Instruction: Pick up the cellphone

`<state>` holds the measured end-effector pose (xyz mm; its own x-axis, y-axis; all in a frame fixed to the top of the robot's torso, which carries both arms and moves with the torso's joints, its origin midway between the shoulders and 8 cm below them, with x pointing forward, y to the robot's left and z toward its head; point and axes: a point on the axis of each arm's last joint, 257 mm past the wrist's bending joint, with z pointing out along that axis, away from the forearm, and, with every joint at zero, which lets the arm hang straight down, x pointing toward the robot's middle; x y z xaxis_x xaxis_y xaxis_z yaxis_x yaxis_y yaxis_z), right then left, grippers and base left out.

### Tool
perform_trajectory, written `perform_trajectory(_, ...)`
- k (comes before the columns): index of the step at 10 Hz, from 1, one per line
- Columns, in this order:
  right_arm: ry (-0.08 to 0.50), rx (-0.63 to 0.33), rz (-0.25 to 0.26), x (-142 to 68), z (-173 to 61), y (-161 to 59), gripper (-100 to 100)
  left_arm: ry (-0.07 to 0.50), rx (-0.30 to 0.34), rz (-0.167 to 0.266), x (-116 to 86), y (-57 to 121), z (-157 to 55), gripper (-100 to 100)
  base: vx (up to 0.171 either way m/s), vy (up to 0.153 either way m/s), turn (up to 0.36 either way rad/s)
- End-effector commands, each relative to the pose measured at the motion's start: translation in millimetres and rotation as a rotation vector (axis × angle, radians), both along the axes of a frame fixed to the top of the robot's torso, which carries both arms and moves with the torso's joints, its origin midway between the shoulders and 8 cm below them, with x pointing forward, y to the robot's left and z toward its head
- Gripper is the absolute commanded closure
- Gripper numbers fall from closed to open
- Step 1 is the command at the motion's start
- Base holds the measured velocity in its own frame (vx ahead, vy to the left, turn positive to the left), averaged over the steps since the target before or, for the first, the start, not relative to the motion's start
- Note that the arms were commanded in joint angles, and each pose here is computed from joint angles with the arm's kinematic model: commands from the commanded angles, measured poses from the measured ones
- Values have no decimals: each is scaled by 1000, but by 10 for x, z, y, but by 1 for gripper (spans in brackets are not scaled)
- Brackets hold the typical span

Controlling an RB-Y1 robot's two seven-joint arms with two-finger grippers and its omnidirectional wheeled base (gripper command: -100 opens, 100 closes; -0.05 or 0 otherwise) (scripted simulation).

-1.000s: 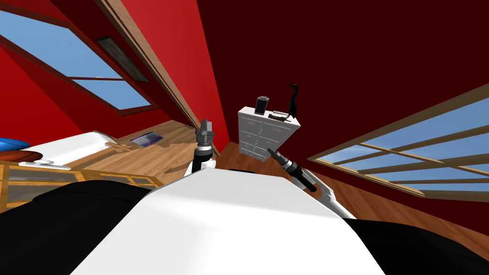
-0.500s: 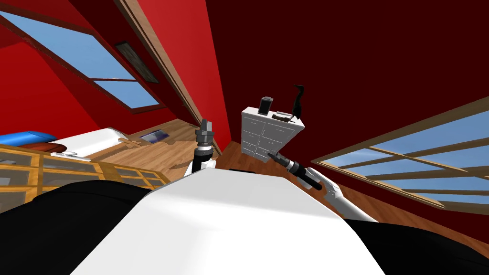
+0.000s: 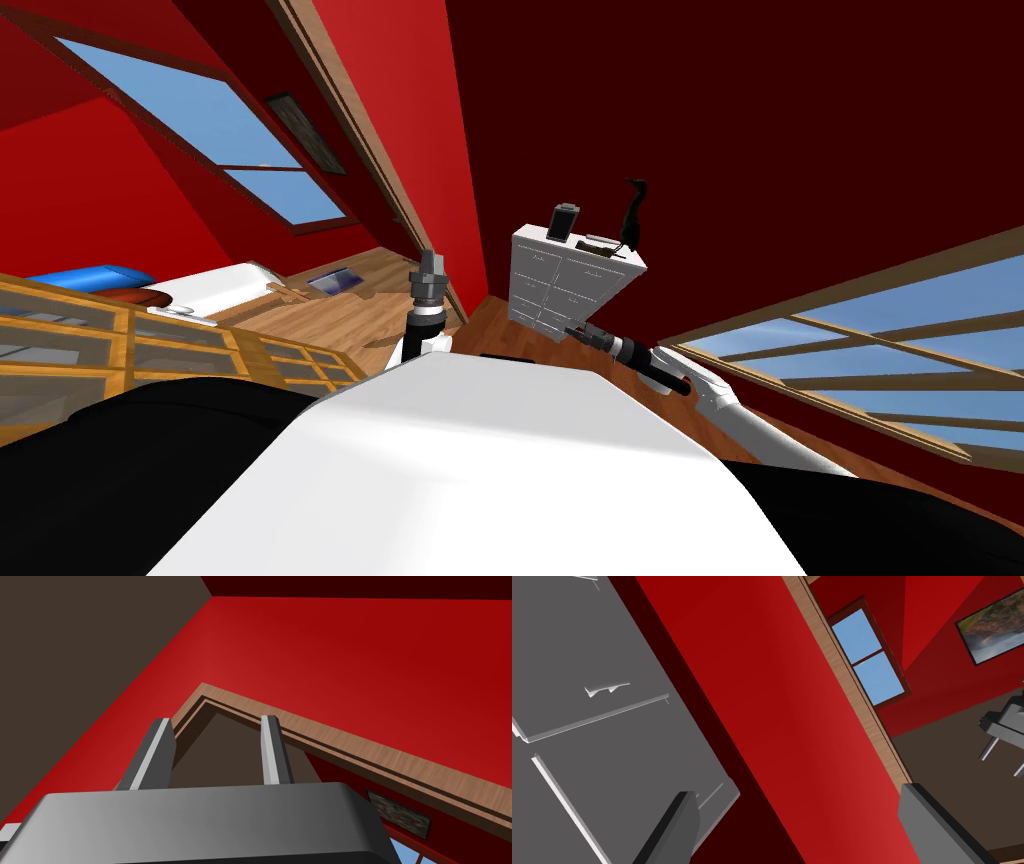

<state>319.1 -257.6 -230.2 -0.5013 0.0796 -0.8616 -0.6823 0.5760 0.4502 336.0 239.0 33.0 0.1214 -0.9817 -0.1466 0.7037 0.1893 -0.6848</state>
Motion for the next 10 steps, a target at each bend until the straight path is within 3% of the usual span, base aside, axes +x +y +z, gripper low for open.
perform_trajectory(1,9,-68,30,-26,-68,-131,-100,0,0,0,0,0,0,0,-15,29,79)
perform_trajectory(2,13,-131,80,-82,-167,-226,-100,0,0,0,0,0,0,0,-13,40,140)
perform_trajectory(4,24,-185,83,-77,-178,-395,-100,0,0,0,0,0,0,0,-10,25,27)
perform_trajectory(5,30,-254,138,-140,-242,-517,-100,0,0,0,0,1,0,0,-12,29,143)
perform_trajectory(7,42,-299,131,-126,-251,-688,-100,0,0,0,0,0,0,0,-8,23,30)
perform_trajectory(8,55,-372,177,-183,-302,-869,-100,0,0,0,0,1,0,0,-8,31,127)
perform_trajectory(9,63,-412,174,-173,-281,-1011,-100,0,0,0,0,0,0,0,-10,29,88)
perform_trajectory(10,80,-476,213,-231,-317,-1193,-100,0,0,0,0,0,0,0,-12,38,132)
